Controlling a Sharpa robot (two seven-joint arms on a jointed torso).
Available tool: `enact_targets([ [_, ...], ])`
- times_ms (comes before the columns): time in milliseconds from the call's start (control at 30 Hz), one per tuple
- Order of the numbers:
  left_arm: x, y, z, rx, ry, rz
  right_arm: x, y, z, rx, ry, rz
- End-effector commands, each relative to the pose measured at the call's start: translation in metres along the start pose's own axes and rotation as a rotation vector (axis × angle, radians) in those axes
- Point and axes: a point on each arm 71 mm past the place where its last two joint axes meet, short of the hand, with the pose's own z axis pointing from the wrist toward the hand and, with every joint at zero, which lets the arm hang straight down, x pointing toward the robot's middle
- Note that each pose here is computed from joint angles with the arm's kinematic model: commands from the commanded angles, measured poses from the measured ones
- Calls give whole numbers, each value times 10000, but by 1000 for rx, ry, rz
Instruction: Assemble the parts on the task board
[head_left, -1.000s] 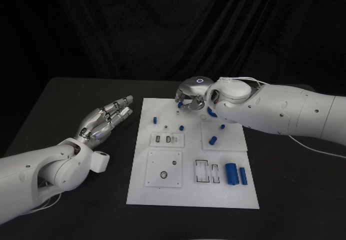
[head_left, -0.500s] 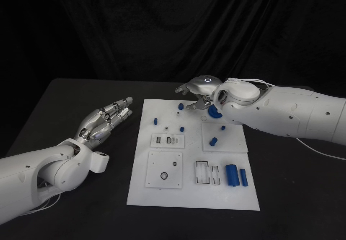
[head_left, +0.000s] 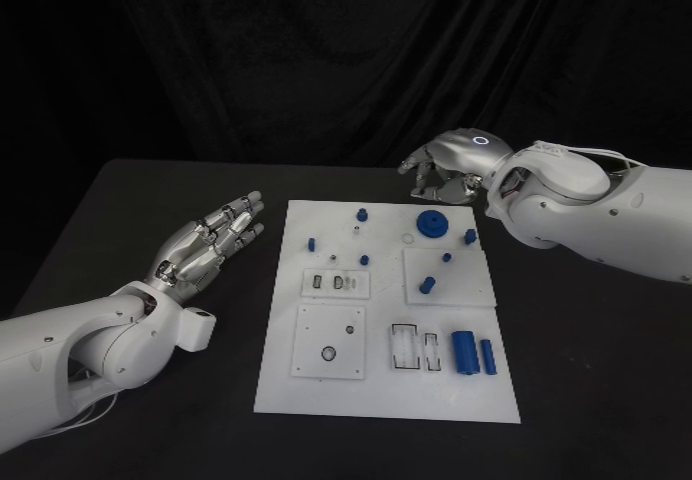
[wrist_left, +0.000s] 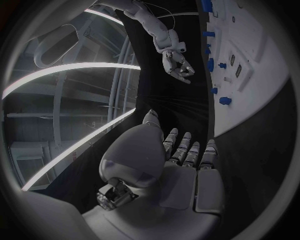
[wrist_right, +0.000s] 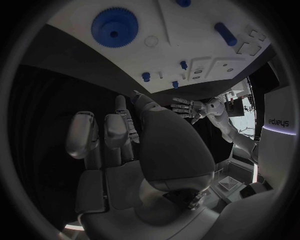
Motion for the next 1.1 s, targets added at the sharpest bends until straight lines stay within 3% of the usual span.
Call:
enact_targets([
  [33, 19, -180, -17, 241, 15, -5, 39, -65, -68, 49, 79, 3],
  [400, 25, -166, 0, 232, 20, -12, 203, -231, -252, 152, 162, 4],
  [1100, 18, -161, -1, 225, 19, -13, 412, -249, -257, 188, 229, 7],
])
